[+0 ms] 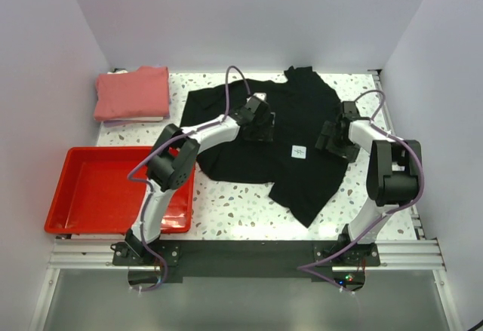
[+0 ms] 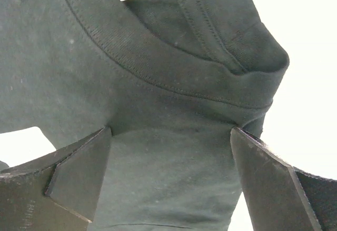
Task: Fold and stack the t-shirts
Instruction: Flatten the tshirt out
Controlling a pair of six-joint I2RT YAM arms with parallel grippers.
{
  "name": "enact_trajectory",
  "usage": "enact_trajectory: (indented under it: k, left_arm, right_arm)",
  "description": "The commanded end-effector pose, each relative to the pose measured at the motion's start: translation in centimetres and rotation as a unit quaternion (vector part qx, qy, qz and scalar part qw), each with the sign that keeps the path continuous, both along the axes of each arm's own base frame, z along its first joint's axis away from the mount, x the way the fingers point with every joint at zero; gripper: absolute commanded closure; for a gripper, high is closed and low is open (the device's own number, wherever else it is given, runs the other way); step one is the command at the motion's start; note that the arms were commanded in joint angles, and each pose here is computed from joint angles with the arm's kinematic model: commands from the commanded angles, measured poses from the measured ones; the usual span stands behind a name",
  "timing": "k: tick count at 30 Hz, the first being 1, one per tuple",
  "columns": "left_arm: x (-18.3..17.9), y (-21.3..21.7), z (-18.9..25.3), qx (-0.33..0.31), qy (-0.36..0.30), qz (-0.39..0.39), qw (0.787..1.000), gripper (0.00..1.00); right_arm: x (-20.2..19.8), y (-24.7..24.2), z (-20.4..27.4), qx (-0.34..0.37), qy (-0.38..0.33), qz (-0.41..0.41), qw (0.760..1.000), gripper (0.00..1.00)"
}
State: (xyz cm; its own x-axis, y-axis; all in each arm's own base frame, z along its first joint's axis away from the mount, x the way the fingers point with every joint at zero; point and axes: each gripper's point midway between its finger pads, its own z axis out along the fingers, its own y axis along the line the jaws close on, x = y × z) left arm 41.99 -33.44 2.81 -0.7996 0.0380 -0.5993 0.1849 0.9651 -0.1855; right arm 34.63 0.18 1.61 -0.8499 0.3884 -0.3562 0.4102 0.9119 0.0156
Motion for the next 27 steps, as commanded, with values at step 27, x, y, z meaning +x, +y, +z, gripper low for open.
enact_trajectory:
  k: [27]
  left_arm:
    - [-4.0,4.0,8.9,0.168,-0.09,0.065,0.98,0.01]
  right_arm:
    - [0.7,-2.1,10.4,0.019,-0.139,-0.009,0.99,0.01]
